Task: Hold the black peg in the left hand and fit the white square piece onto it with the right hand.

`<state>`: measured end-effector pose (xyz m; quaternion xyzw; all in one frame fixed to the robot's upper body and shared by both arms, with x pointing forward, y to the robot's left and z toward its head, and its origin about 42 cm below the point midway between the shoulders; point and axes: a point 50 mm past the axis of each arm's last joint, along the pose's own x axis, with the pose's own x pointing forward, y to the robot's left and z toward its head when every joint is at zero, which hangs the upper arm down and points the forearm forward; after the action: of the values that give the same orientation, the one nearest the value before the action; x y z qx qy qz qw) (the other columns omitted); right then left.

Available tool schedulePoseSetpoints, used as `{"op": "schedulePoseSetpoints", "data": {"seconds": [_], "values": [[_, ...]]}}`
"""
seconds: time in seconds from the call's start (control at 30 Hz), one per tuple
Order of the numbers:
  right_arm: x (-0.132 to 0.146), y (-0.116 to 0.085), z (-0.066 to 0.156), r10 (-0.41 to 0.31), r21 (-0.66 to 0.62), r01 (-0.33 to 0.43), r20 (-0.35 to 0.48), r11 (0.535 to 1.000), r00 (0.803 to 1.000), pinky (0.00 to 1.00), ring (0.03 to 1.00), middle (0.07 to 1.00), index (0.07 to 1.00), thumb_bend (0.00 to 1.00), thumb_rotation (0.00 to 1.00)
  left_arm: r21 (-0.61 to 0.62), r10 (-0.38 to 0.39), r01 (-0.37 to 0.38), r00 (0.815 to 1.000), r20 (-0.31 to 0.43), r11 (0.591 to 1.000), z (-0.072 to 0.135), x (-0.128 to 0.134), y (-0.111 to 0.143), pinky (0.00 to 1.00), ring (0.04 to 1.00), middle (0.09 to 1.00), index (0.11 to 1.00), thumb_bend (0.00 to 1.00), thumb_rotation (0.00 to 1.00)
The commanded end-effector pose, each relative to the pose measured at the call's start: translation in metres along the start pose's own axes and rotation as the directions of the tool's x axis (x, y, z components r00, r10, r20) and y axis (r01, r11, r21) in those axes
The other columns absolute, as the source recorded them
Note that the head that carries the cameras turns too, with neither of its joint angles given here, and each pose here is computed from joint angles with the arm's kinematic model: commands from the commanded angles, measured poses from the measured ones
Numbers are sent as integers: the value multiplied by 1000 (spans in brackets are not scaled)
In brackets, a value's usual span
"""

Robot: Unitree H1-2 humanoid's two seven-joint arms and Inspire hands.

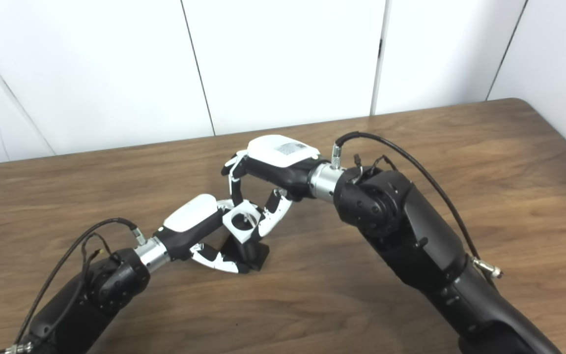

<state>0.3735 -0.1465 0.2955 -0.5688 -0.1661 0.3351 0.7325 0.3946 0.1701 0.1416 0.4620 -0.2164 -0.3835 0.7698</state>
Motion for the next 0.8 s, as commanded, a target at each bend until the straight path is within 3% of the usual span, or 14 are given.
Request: {"op": "schedulePoseSetpoints", "data": {"seconds": [0.0, 0.77], "values": [[3, -14, 7, -51, -33, 52, 35, 998, 998, 870, 926, 853, 479, 522, 141, 49, -233, 242, 962, -144, 969, -20, -29, -44, 830, 874, 838, 492, 520, 78], [13, 5, -9, -28, 17, 28, 4, 999, 1000, 887, 923, 844, 479, 523, 140, 53, -226, 235, 964, -140, 971, -19, -29, -41, 840, 876, 843, 492, 519, 80]]}}
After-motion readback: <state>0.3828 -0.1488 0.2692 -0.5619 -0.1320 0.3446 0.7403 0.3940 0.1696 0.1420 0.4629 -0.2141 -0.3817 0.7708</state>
